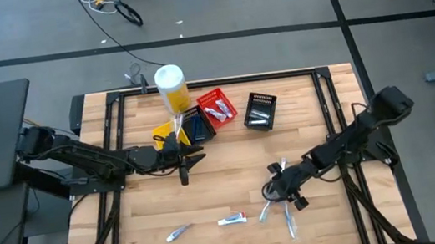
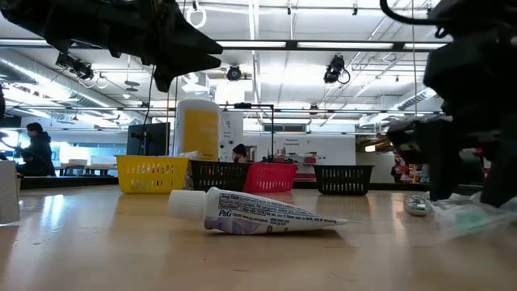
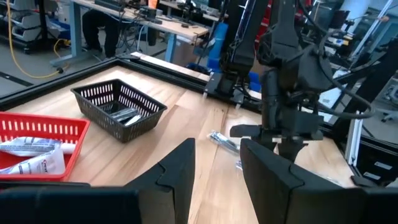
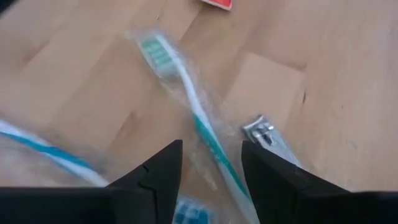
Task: Pick & Place Travel size toiletries
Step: Put the green toothbrush into the yellow bin
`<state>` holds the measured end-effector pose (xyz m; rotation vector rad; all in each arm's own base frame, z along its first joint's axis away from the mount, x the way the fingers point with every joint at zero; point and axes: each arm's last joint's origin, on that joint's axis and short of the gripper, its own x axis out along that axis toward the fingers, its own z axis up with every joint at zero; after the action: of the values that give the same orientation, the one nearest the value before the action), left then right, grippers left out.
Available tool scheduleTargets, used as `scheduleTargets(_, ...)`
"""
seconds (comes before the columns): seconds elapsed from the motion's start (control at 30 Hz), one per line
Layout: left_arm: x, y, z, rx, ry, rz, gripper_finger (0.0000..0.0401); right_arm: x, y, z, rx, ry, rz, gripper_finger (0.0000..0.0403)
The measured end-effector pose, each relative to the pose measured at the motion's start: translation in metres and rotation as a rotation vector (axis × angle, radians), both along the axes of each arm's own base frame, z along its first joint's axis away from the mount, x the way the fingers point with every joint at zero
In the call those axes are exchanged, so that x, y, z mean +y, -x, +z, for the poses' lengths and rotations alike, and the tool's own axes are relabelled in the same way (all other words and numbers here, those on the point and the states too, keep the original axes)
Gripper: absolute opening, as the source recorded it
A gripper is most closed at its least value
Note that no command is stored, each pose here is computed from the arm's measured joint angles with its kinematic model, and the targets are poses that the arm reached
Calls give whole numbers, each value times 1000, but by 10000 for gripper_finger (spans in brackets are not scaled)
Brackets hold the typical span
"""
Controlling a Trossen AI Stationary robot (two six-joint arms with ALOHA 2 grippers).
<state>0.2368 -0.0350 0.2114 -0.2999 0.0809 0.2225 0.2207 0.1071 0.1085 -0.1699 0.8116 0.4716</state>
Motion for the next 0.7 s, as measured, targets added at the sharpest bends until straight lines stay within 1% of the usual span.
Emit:
scheduleTargets(0.13, 0, 0, 0, 1, -1, 0, 137, 0, -3, -8, 13, 3, -7, 163)
scheduleTargets(0.27, 0, 0, 0, 2, -1, 0, 137, 0, -5, -15, 27, 19, 1, 145)
scheduleTargets(0.37, 0, 0, 0, 3, -1, 0, 137, 1, -6, -17, 19, 19, -1, 122)
scheduleTargets(0.53, 0, 0, 0, 2, -1, 0, 137, 2, -9, -14, -35, 3, 12, 78)
scheduleTargets(0.7, 0, 0, 0, 3, -1, 0, 137, 3, -10, -13, -50, -1, 20, 51)
